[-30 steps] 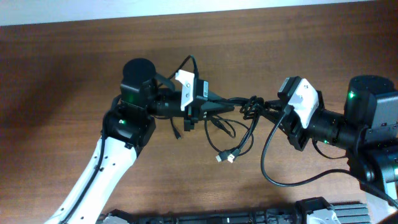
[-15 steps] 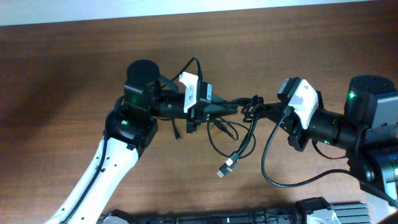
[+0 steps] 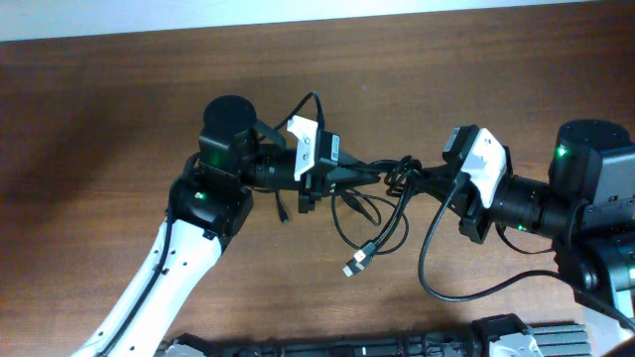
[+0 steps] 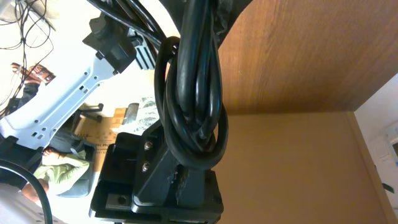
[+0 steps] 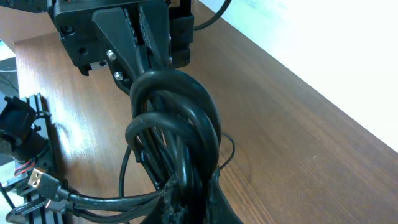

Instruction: Untangle cables

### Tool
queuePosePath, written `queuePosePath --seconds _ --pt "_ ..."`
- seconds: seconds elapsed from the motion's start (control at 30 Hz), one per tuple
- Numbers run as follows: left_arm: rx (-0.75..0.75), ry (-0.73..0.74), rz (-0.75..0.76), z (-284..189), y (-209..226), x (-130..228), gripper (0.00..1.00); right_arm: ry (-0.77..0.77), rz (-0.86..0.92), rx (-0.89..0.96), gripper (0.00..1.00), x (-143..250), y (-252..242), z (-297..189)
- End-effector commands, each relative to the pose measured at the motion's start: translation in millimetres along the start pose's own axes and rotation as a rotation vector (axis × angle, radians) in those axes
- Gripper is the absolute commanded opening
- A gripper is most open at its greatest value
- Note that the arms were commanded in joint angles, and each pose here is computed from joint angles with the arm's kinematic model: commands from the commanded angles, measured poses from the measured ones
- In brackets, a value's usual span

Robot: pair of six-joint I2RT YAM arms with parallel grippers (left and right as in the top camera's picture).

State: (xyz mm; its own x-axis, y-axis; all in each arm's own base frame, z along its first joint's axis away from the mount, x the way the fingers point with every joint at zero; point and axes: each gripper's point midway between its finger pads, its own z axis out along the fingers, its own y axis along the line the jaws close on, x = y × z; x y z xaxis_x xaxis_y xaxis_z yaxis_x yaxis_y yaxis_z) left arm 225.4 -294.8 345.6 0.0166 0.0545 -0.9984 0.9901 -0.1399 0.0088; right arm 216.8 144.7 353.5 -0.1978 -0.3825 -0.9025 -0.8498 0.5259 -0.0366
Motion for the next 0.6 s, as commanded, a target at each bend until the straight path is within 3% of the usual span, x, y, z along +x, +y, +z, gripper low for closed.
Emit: queuePosePath --seconds 0.0,0.13,0.17,0.2,0.23,0.27,0.57 --pt "0.024 -0.014 0.027 -0.3 -9.1 -10.6 0.00 -0.026 -0.011 -0.016 0.04 -7.1 4.1 -2.8" --pt "0.024 -0.014 0.026 -0.3 -9.2 -10.6 0.07 -0.026 -0.011 -0.015 0.04 -7.1 4.0 -2.8" --pt "0.023 -0.014 0.027 -0.5 -8.8 -10.6 0.20 -0.026 -0.011 -0.015 0.04 -7.0 3.9 -2.8" --pt "0.022 -0.014 0.027 -0.5 -8.8 -10.6 0.54 -0.022 -0.011 -0.008 0.04 -6.4 2.8 -2.7" --pt "0.020 -0.014 0.027 -1.0 -8.3 -10.6 0.82 -0.012 -0.010 0.008 0.04 -4.5 0.0 -2.7" --pt "0.015 -0.014 0.026 -2.3 -7.0 -10.4 0.99 0.004 -0.007 0.031 0.04 -1.7 -3.9 -2.8" --pt "-0.077 -0.018 -0.092 -27.7 15.6 -10.0 0.99 0.180 0.032 0.235 0.04 32.7 -35.5 -10.2"
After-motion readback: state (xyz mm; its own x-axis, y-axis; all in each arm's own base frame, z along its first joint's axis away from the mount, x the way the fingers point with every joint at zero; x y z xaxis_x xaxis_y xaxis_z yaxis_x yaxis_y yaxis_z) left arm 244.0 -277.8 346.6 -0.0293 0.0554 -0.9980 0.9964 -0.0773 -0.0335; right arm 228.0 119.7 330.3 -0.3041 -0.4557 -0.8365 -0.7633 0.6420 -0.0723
